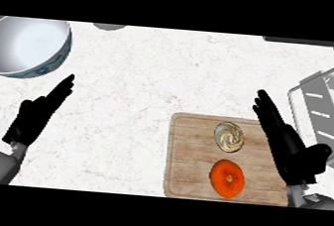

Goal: Pick the squash from the cutting board and place it in the tiered basket

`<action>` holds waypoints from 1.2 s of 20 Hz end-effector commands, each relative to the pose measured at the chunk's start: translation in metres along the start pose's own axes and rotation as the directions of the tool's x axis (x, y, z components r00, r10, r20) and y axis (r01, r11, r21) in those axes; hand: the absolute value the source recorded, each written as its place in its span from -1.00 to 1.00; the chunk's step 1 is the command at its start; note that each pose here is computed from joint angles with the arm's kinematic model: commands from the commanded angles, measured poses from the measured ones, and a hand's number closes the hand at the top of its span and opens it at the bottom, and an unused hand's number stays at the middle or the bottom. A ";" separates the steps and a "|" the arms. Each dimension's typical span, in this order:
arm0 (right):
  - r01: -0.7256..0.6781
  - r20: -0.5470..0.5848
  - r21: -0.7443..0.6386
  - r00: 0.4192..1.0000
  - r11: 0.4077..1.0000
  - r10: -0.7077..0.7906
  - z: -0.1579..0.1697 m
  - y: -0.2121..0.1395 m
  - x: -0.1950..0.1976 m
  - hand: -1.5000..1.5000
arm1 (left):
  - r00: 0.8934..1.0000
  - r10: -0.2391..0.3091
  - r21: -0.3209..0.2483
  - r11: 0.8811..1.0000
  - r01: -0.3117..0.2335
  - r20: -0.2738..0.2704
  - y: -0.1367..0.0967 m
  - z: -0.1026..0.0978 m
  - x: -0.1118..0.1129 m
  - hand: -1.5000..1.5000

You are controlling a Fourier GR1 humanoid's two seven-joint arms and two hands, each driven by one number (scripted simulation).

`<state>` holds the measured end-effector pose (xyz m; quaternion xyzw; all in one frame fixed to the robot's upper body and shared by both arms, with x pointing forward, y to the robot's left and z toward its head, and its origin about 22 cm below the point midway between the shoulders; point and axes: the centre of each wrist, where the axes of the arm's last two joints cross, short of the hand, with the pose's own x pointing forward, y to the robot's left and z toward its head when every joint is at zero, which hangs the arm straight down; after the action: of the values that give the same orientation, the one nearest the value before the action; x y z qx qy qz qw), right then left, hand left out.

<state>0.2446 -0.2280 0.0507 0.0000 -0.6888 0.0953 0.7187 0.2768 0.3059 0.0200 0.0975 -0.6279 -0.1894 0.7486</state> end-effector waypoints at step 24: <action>-0.414 -0.578 -0.635 0.814 0.652 -0.045 0.220 0.031 -0.036 -1.00 | 0.992 -0.025 0.280 0.960 -0.010 0.123 0.008 -0.002 0.021 0.00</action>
<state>0.0497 -0.2311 0.0082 -0.3980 -0.4783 -0.1838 0.7609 0.2800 0.3114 0.0356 0.2016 -0.6876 -0.0998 0.6904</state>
